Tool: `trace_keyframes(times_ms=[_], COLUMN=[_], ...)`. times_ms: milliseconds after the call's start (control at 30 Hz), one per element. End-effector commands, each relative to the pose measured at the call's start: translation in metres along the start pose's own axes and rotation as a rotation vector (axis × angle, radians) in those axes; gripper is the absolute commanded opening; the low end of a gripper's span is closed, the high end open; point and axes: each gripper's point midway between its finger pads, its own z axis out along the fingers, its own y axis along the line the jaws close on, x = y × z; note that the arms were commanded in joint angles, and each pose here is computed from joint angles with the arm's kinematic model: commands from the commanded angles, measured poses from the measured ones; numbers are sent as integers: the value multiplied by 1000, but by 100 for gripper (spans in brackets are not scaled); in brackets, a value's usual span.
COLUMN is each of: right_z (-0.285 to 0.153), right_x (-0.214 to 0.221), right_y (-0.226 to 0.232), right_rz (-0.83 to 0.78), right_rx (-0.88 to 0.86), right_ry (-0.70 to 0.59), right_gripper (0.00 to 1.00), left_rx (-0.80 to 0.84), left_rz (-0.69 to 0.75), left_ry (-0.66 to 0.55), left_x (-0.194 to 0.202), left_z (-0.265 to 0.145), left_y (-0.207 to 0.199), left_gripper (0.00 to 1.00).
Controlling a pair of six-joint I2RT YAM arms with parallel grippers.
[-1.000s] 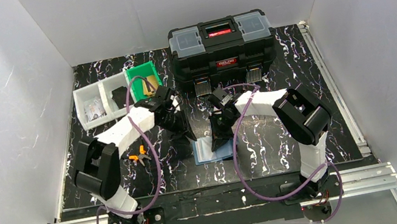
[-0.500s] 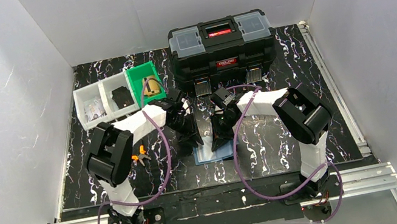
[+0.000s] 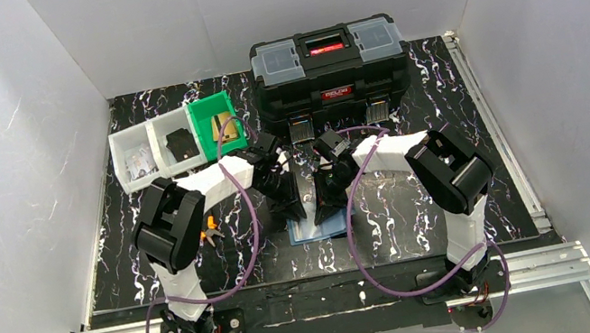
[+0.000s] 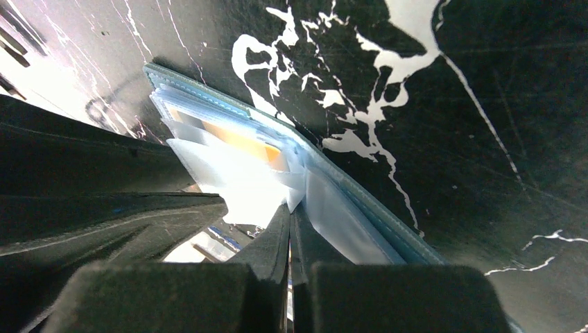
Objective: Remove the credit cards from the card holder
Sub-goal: Remove the credit card from the card holder.
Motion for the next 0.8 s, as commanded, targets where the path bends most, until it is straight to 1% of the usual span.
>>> trace_keyframes(times_ms=[0,133,300,333,467,567,633,767], right_z=[29,26,19,16,-5,-25,-37,-59], right_x=[11,10,6,4,-4,-10,-13,-12], right_y=[-61,-58,-49,-45,-26,-10,-4,-4], right_rz=[21,15,4,-2,-30,-58,-73,-85], right_rx=[212,205,181,173,146,130,130,174], right_ry=[12,5,-14,-23,-73,-120,-150,-203], right_gripper=[1,1,1,4,23,34,39,44], left_rx=[-2,9,30,26,6,-14,-17,-15], left_rz=[16,2,-20,-24,-40,-43,-40,-36], left_ry=[29,25,5,-3,-25,-36,-40,-48], left_x=[3,2,-2,-2,-3,-3,-2,-2], left_z=[9,11,8,6,0,-4,-7,-13], left_y=[-3,-5,-12,-13,-11,-8,-9,-11], left_gripper=[24,17,0,0,0,0,0,0])
